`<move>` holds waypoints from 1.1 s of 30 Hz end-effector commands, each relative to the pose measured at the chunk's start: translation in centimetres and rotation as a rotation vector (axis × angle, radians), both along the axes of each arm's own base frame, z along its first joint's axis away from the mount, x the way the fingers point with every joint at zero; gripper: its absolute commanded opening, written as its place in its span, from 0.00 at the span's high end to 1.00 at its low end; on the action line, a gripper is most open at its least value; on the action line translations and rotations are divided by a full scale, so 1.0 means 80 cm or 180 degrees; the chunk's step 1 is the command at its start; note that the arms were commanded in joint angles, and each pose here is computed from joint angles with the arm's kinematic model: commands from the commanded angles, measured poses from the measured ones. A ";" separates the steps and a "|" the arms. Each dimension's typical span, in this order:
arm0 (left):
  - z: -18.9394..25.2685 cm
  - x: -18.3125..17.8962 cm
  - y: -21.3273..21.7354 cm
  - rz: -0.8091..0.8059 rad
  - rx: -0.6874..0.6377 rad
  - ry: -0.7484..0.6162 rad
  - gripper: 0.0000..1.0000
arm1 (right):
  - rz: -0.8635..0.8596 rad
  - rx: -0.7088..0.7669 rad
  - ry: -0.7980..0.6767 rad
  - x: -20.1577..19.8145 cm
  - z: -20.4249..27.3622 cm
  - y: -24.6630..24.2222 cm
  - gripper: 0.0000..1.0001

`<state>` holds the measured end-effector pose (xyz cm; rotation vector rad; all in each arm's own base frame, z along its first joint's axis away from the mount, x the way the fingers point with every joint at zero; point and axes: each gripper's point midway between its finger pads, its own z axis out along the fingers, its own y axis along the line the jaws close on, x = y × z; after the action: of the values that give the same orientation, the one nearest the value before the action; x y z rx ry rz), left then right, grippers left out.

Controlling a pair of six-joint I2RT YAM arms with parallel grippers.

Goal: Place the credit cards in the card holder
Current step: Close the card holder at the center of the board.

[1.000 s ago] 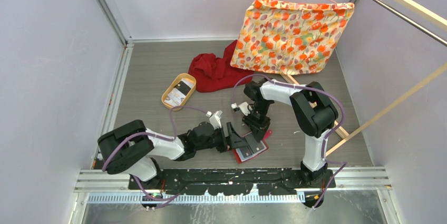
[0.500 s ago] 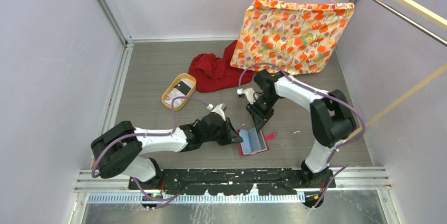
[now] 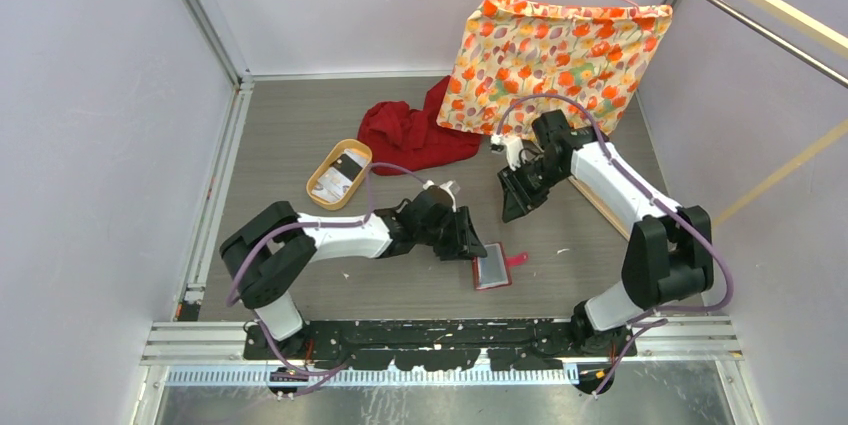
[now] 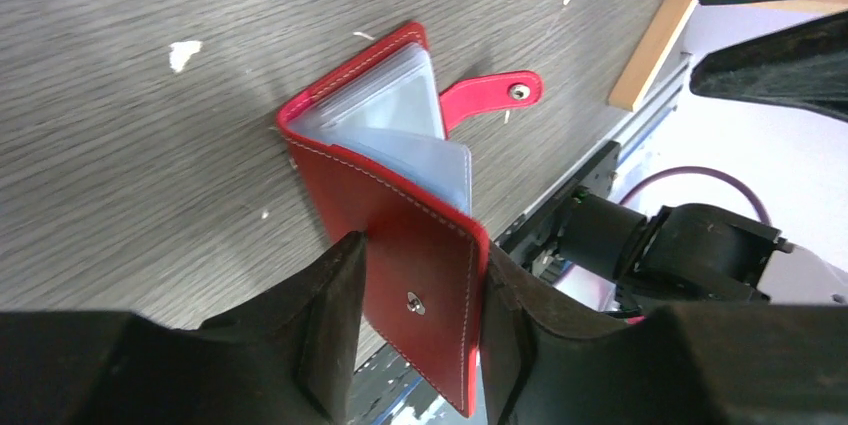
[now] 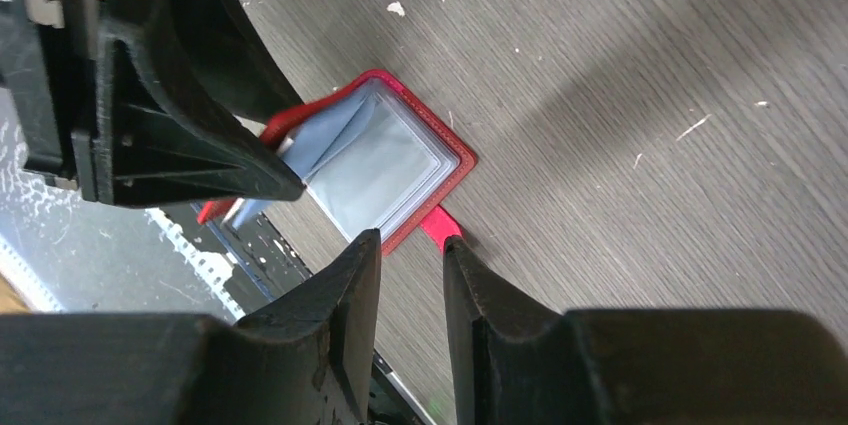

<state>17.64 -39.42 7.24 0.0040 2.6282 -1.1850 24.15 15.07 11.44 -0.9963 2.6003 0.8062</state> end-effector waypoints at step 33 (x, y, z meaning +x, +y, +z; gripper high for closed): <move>0.078 0.016 -0.007 -0.0989 -0.0502 -0.2030 0.76 | -0.0155 0.0748 -0.0456 -0.041 0.041 -0.032 0.20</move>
<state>18.00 -41.29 15.93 0.5597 2.0225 -1.3819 21.44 12.51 15.29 -0.8349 2.3255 0.9244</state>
